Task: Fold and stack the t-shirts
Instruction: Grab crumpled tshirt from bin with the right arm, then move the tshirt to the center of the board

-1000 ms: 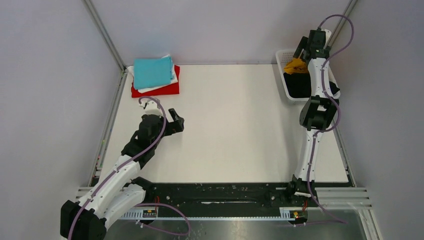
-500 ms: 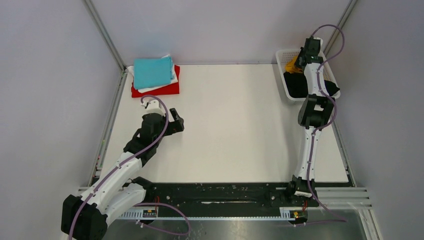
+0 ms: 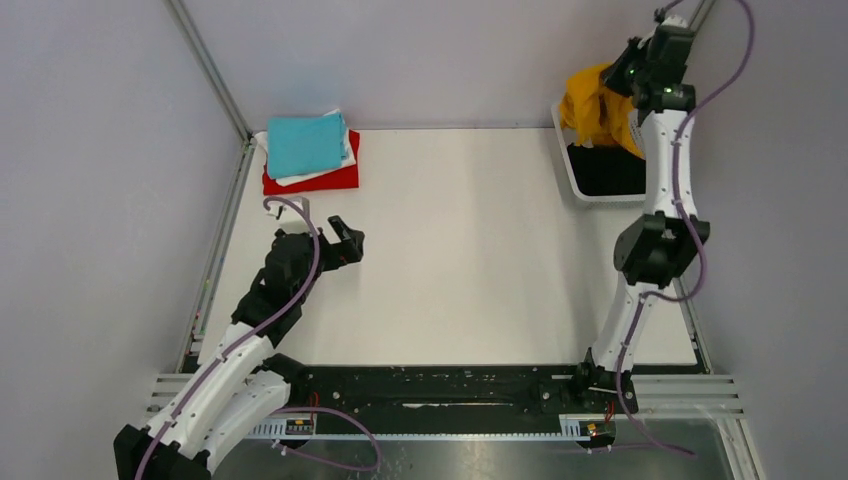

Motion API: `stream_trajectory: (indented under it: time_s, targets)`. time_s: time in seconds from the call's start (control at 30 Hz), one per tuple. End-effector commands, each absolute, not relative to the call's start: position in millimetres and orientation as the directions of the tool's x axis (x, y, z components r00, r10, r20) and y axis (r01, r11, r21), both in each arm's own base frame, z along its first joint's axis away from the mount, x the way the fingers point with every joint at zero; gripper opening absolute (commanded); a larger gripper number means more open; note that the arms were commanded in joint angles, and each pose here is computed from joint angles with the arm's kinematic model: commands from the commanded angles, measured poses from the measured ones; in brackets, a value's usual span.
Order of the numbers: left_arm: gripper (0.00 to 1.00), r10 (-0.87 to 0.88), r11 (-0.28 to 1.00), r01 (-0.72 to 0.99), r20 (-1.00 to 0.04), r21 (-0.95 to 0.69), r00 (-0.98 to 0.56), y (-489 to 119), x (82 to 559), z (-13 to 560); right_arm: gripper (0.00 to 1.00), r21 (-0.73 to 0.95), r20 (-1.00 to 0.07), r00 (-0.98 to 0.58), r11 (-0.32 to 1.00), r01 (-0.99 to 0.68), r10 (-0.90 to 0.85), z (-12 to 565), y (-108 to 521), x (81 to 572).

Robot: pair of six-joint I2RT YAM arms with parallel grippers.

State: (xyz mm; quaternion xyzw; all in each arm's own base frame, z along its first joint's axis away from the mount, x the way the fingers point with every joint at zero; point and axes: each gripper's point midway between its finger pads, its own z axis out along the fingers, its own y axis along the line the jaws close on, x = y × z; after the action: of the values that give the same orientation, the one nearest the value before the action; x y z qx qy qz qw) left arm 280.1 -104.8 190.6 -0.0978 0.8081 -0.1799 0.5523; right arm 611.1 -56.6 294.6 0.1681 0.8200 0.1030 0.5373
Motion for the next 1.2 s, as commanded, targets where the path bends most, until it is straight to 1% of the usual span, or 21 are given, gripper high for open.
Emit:
stream_trajectory:
  time_s: [0.0,0.1,0.17,0.3,0.37,0.43,0.5,0.57,0.63,0.7,0.73,0.77,0.83,0.9,0.97,1.0,1.03,1.07,1.1,1.17]
  targets:
    - [0.99,-0.409,0.881,0.103,-0.852,-0.462,-0.328,-113,274,217,0.00,0.392,-0.917,-0.178,0.887,-0.245,0.356,483,40,508]
    - [0.99,-0.433,0.867,0.106,-0.841,-0.487,-0.326,-113,268,223,0.00,0.376,-0.925,-0.203,0.849,-0.372,0.320,508,85,454]
    - [0.99,-0.468,0.857,0.067,-0.827,-0.510,-0.312,-106,265,225,0.00,0.368,-0.929,-0.231,0.795,-0.482,0.290,518,125,418]
    - [0.99,-0.486,0.858,0.006,-0.816,-0.514,-0.313,-94,255,229,0.00,0.385,-0.922,-0.297,0.648,-0.657,0.246,524,188,358]
    - [0.99,-0.497,0.854,-0.011,-0.810,-0.520,-0.310,-89,249,233,0.00,0.404,-0.913,-0.354,0.561,-0.723,0.202,513,215,334]
    - [0.99,-0.515,0.846,-0.028,-0.804,-0.532,-0.297,-84,244,235,0.00,0.431,-0.899,-0.410,0.477,-0.766,0.153,493,237,314]
    - [0.99,-0.528,0.841,-0.044,-0.799,-0.540,-0.287,-80,240,235,0.00,0.466,-0.879,-0.465,0.412,-0.783,0.110,457,252,301]
    - [0.99,-0.536,0.838,-0.059,-0.795,-0.543,-0.285,-76,236,232,0.00,0.492,-0.863,-0.494,0.394,-0.776,0.105,417,254,292]
    - [0.99,-0.541,0.834,-0.071,-0.788,-0.547,-0.294,-75,233,227,0.00,0.507,-0.847,-0.521,0.467,-0.725,0.110,361,247,300]
    - [0.99,-0.545,0.831,-0.075,-0.778,-0.552,-0.313,-78,233,220,0.01,0.514,-0.814,-0.571,0.587,-0.626,0.105,296,234,312]
    - [0.99,-0.543,0.830,-0.069,-0.772,-0.554,-0.330,-81,233,215,0.12,0.507,-0.787,-0.609,0.660,-0.554,0.094,260,223,317]
    - [0.99,-0.541,0.828,-0.066,-0.764,-0.556,-0.352,-85,234,208,0.30,0.484,-0.764,-0.640,0.734,-0.476,0.089,228,211,324]
    - [0.99,-0.532,0.826,-0.055,-0.743,-0.562,-0.407,-95,235,193,0.55,0.401,-0.711,-0.699,0.862,-0.310,0.079,176,182,332]
    - [0.99,-0.517,0.820,-0.040,-0.708,-0.571,-0.481,-109,234,174,0.73,0.284,-0.661,-0.747,0.944,-0.167,0.067,149,151,334]
    - [0.99,-0.495,0.807,-0.009,-0.668,-0.590,-0.555,-125,233,156,0.82,0.208,-0.635,-0.770,0.973,-0.094,0.061,140,133,328]
    - [0.99,-0.476,0.793,0.027,-0.648,-0.608,-0.595,-136,230,150,0.86,0.182,-0.638,-0.766,0.982,-0.050,0.079,140,123,326]
    - [0.99,-0.459,0.779,0.056,-0.630,-0.624,-0.627,-145,227,144,0.87,0.181,-0.642,-0.761,0.983,-0.027,0.097,140,119,322]
    - [0.99,-0.437,0.764,0.087,-0.612,-0.639,-0.659,-154,222,139,0.91,0.188,-0.649,-0.751,0.982,-0.006,0.120,141,116,317]
    - [0.99,-0.419,0.755,0.106,-0.601,-0.647,-0.681,-160,219,134,0.97,0.203,-0.657,-0.739,0.979,0.018,0.149,140,113,312]
    - [0.99,-0.371,0.759,0.129,-0.586,-0.639,-0.721,-170,209,121,1.00,0.249,-0.664,-0.718,0.967,0.050,0.208,137,109,295]
